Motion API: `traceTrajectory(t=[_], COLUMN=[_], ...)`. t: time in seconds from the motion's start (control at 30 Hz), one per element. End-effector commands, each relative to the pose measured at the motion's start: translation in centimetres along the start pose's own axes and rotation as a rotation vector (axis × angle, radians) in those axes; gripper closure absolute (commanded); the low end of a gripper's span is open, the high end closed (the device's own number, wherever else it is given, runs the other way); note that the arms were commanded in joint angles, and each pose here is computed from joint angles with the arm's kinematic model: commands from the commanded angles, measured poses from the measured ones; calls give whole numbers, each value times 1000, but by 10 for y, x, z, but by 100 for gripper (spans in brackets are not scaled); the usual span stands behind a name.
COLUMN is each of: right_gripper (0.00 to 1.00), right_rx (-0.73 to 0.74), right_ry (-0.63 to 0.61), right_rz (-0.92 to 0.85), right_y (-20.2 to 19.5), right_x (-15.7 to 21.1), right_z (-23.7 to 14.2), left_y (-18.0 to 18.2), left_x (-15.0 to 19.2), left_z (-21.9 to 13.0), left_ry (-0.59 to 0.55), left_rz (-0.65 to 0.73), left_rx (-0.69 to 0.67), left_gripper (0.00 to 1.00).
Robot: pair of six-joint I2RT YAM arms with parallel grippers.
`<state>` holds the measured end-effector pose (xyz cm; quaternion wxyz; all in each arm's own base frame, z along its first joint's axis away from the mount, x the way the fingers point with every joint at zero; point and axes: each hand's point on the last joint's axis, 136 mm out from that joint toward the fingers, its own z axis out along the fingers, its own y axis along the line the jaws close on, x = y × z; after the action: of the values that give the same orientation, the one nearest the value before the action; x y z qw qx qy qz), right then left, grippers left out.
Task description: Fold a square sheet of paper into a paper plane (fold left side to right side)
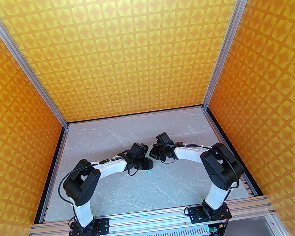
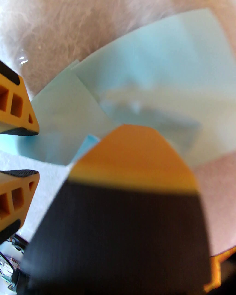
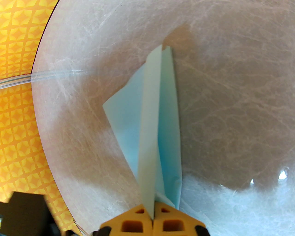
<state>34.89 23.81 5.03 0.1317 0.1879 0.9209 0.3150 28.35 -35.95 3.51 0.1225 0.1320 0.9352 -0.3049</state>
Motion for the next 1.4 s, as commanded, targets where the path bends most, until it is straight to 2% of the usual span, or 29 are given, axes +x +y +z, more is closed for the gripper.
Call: traceTrajectory(t=[0.0, 0.2, 0.27, 0.67, 0.73, 0.87, 1.0, 1.17, 1.27, 1.37], right_gripper=[100, 100, 100, 100, 97, 96, 100, 100, 100, 100], right_rx=[15, 10, 11, 12, 10, 9, 16, 27, 24, 22], right_ry=[-3, -1, -1, -15, -19, -22, -17, -15, -13, -11], right_rz=[-22, -23, -24, -37, -46, -59, -58, -55, -54, -56], right_y=[2, 3, 3, 6, 7, 9, 8, 6, 6, 6], right_x=[0, 1, 1, -1, -2, -3, -3, -2, -2, -2], right_z=[3, 3, 3, -2, -4, -6, -4, -3, -2, -3], left_y=[0, 4, 6, 12, 12, 12, 5, -5, -7, -1], left_x=[2, 1, 2, 8, 9, 8, 1, -17, -27, -34], left_z=[6, 10, 10, 14, 13, 11, -1, -26, -34, -36], left_ry=[11, 14, 15, 35, 34, 21, -15, -74, -94, -108], left_rz=[15, 13, 11, 4, 5, 9, 18, 9, -2, -14], left_rx=[-18, -45, -54, -68, -68, -60, -37, 18, 54, 60], left_gripper=[68, 67, 74, 82, 84, 84, 78, 72, 73, 81])
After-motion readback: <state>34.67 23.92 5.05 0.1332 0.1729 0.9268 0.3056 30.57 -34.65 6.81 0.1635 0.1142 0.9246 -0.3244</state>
